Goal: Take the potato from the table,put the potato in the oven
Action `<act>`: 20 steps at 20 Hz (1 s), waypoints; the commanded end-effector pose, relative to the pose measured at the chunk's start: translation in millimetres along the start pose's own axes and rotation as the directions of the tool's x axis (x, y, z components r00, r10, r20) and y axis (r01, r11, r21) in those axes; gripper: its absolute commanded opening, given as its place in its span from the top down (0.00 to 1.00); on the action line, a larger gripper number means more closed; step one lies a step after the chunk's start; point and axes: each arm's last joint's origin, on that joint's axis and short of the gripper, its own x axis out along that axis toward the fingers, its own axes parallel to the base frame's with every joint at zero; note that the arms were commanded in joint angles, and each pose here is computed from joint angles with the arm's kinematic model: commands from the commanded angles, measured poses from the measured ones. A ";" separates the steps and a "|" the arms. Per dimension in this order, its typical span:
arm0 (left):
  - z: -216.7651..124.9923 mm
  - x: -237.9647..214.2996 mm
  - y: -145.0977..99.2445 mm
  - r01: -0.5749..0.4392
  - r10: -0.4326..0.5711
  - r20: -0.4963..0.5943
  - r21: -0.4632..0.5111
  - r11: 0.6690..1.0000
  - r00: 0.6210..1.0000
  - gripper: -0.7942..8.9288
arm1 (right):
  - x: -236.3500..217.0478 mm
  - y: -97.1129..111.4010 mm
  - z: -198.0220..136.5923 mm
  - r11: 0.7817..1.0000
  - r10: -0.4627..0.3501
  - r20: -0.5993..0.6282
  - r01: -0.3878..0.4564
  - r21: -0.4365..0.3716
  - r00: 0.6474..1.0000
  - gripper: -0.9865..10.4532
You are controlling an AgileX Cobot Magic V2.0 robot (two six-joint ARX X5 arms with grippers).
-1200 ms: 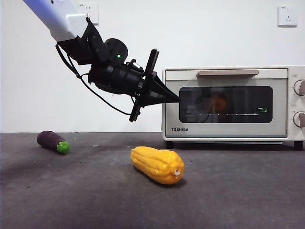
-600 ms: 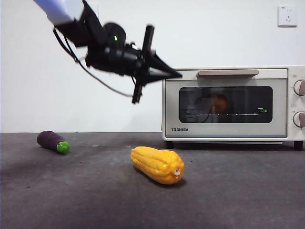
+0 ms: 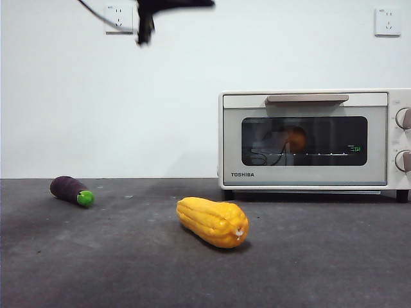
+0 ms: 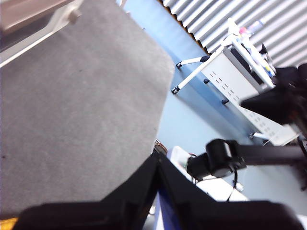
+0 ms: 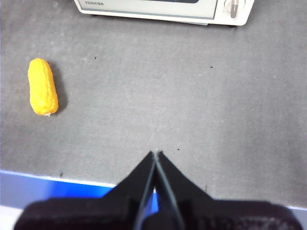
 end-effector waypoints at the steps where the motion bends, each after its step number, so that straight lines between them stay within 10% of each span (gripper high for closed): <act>1: -2.2 -15.3 -27.8 0.000 -0.002 0.016 0.103 0.995 1.000 0.92 | 0.8 0.4 1.9 1.000 0.000 0.000 0.000 0.007 1.000 0.91; 7: -17.2 -51.2 -121.0 0.028 -0.044 0.077 0.200 0.979 0.996 0.92 | 1.3 0.5 2.3 1.000 -0.001 -0.002 0.001 0.008 1.000 0.91; 11: -40.1 -67.9 -176.3 -0.226 0.205 0.147 0.141 0.964 0.968 0.92 | 1.3 0.5 2.3 1.000 -0.001 -0.002 0.001 0.008 1.000 0.91; 14: -57.8 -81.4 -204.4 -0.381 0.348 0.212 0.143 0.913 0.913 0.92 | 1.3 0.5 2.3 1.000 -0.001 -0.002 0.001 0.008 1.000 0.91; 20: -74.0 -101.5 -225.6 -0.381 0.327 0.270 0.181 0.907 0.906 0.92 | 1.3 0.5 2.3 1.000 -0.001 -0.002 0.001 0.007 1.000 0.91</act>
